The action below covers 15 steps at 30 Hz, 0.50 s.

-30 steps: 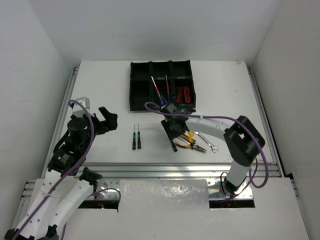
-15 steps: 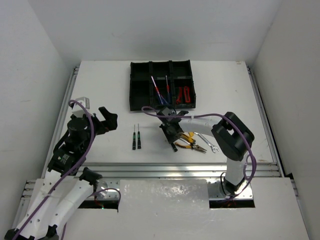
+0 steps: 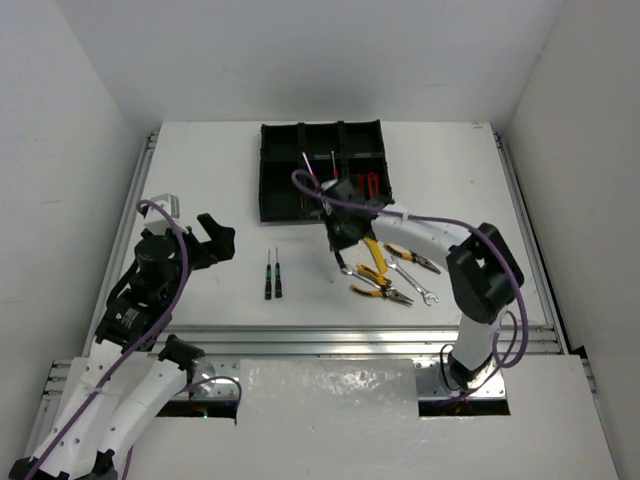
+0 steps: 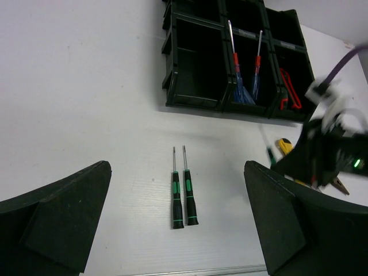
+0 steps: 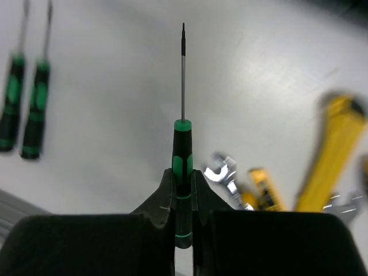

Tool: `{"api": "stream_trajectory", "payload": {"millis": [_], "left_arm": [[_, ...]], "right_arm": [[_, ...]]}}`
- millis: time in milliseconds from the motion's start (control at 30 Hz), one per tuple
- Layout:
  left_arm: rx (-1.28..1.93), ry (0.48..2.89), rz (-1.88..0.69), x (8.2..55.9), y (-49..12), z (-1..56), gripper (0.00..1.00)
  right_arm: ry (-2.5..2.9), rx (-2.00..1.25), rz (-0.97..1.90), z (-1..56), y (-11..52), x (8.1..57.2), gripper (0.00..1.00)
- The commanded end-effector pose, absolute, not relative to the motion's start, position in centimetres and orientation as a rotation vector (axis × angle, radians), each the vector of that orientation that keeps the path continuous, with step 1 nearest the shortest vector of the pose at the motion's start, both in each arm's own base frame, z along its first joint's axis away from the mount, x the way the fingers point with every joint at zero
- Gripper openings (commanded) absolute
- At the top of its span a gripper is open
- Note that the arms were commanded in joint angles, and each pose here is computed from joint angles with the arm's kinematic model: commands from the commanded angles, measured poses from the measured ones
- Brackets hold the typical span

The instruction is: Sort the tools into containers

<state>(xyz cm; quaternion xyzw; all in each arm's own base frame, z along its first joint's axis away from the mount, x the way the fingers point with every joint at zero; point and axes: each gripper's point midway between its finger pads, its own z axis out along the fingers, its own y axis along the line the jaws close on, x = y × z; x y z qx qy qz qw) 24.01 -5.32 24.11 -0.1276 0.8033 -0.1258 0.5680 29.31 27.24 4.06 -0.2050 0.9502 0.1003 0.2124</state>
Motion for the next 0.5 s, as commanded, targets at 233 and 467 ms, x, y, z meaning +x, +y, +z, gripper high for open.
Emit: {"api": "stream_trajectory", "payload": {"millis": [233, 467], "left_arm": [[-0.273, 1.867, -0.312, 24.6, -5.8, 24.6, 1.0], [-0.257, 1.887, -0.319, 24.8, -6.2, 24.2, 1.0]], "right_arm": [[2.188, -0.377, 0.138, 14.6, 22.5, 53.3, 0.0], [1.934, -0.275, 0.078, 19.2, 20.2, 63.4, 0.0]]}}
